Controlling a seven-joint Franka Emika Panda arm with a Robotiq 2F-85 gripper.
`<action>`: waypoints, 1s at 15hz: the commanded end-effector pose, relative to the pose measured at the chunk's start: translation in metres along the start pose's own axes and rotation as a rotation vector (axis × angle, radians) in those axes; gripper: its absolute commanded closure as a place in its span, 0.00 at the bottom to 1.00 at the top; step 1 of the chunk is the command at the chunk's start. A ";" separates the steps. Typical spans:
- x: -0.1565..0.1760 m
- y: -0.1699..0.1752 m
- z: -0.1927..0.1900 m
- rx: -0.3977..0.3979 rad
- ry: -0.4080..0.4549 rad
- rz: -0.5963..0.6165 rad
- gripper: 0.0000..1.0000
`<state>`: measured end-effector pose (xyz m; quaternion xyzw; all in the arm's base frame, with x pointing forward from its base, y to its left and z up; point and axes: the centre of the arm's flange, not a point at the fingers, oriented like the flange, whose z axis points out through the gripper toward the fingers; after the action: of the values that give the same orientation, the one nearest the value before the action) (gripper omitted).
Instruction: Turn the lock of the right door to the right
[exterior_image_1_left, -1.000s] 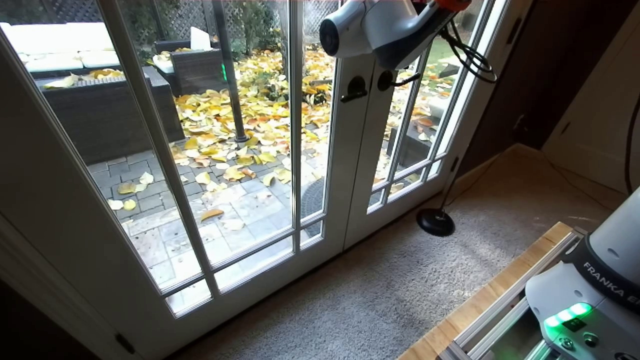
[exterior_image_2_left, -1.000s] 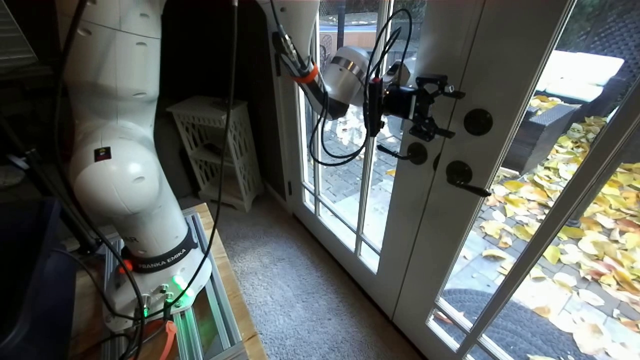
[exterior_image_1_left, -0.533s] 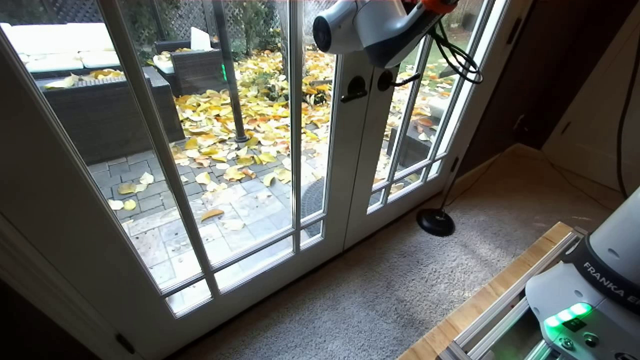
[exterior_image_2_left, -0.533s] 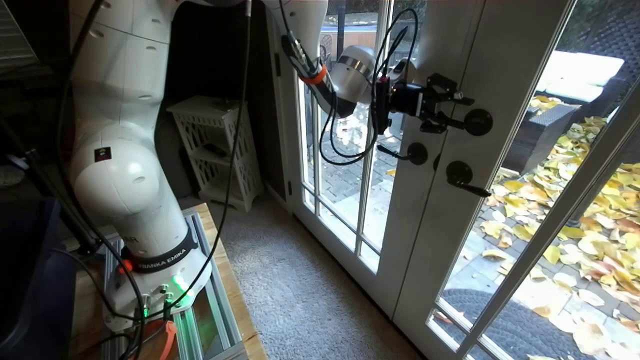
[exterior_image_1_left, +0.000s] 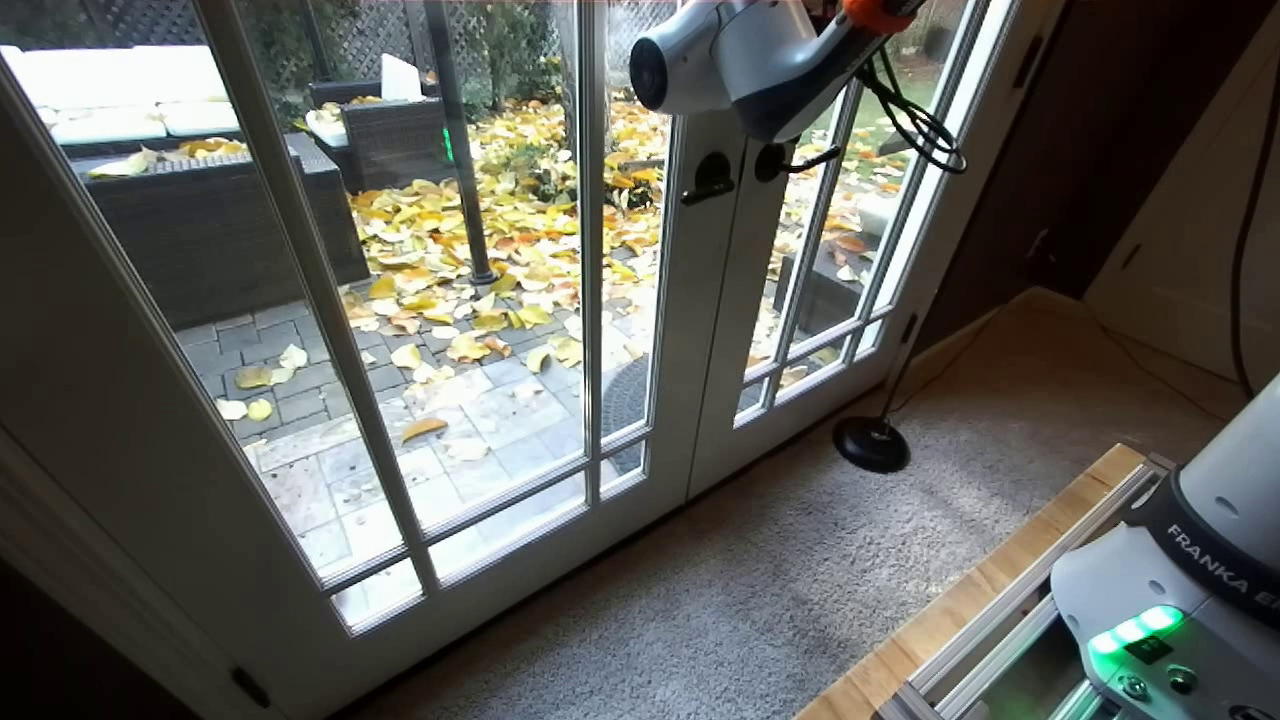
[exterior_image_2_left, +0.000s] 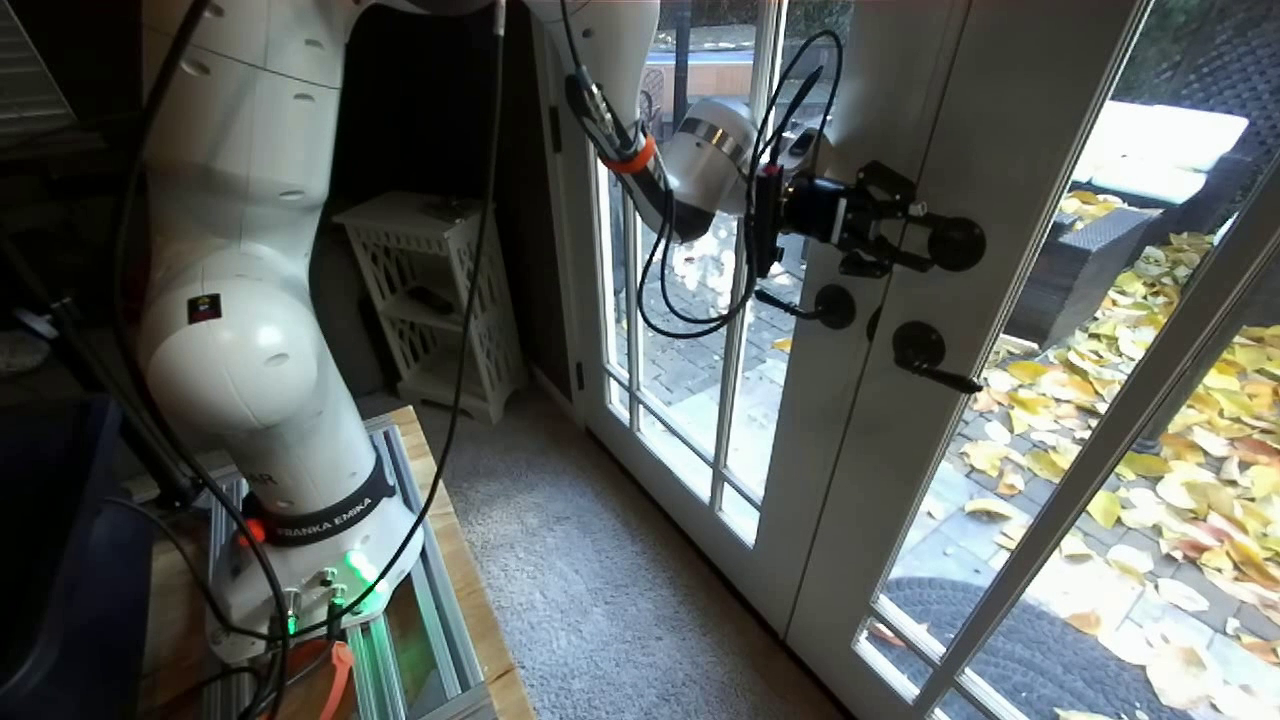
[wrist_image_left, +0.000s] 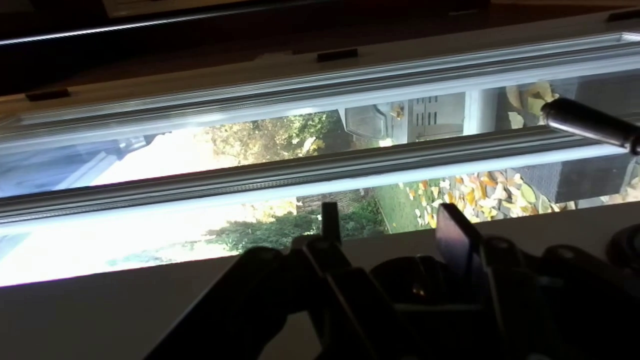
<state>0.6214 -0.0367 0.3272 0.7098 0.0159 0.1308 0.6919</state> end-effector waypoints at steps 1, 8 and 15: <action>0.013 -0.004 0.007 0.055 0.042 -0.028 0.47; 0.004 -0.003 0.015 0.121 0.212 -0.068 0.67; -0.008 -0.003 0.017 0.062 0.312 -0.126 0.78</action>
<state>0.6184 -0.0523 0.3119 0.7183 0.1321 0.1700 0.6616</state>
